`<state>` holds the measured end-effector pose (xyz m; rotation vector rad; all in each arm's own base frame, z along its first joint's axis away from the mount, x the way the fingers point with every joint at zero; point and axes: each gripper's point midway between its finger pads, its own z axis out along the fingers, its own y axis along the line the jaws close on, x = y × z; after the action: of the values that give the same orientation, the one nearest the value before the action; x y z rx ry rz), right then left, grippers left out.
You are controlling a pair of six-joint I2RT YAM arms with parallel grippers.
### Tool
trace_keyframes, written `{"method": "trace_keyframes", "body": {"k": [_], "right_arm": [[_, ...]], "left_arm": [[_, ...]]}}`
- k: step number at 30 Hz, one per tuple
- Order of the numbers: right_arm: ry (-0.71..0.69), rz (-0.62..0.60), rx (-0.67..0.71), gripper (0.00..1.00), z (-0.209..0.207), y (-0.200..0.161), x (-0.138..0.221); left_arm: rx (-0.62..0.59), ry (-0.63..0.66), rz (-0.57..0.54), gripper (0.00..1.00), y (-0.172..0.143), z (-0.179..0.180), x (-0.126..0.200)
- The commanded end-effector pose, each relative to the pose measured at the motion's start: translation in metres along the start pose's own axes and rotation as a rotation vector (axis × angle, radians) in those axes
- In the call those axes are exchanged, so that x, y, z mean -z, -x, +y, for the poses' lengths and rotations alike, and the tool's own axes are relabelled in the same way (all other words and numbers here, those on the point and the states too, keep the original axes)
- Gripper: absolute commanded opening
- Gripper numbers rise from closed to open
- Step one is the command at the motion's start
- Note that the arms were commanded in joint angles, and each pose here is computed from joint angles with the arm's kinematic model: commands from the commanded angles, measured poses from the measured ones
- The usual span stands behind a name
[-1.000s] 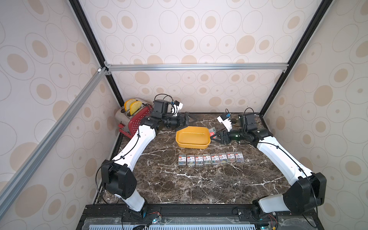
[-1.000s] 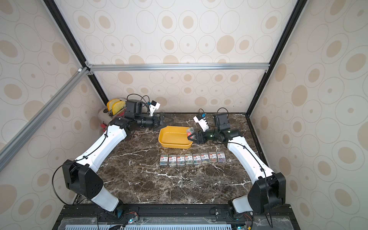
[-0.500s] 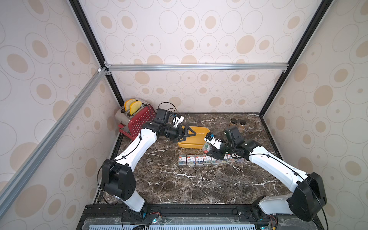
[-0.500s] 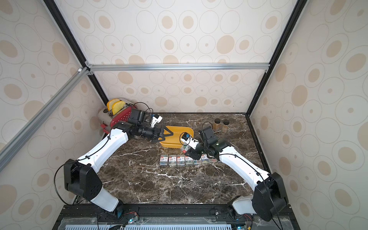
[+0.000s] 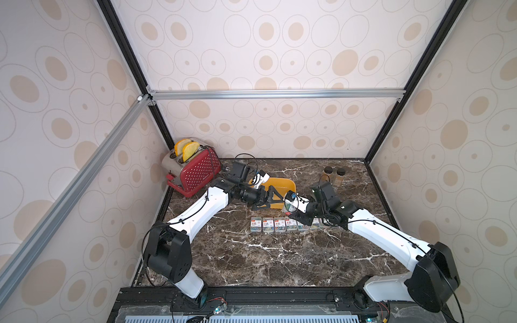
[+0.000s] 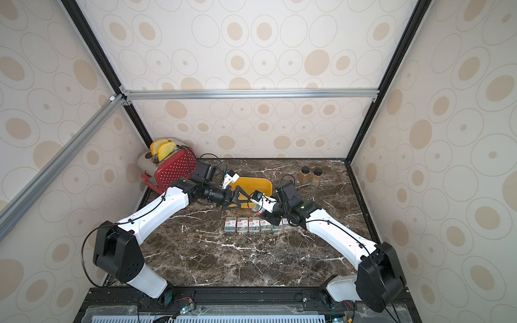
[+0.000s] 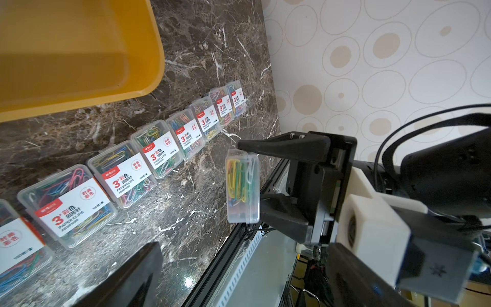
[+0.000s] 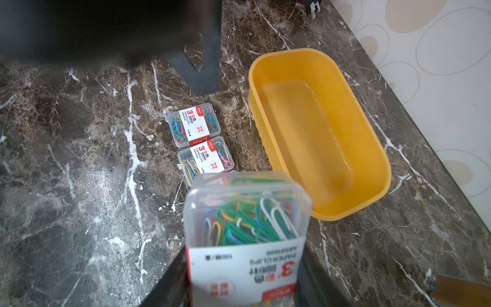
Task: Take the paper clips out of the storage box
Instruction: Place the boxed paper clips at the center of the board.
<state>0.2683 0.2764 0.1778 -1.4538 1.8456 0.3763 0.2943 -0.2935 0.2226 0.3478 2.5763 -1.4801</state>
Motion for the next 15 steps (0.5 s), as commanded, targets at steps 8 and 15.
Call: {"method": "trace_keyframes", "body": {"k": [8,15], "right_arm": [[0.019,-0.055,0.022,0.00,0.006,0.016,0.006],[0.028,-0.061,0.020,0.00,0.006,0.019,0.007]], "left_arm": [[-0.024,-0.070,0.029,0.94,0.011,-0.011,-0.026],[-0.009,-0.079,0.058,0.79,0.008,-0.006,-0.036]]}}
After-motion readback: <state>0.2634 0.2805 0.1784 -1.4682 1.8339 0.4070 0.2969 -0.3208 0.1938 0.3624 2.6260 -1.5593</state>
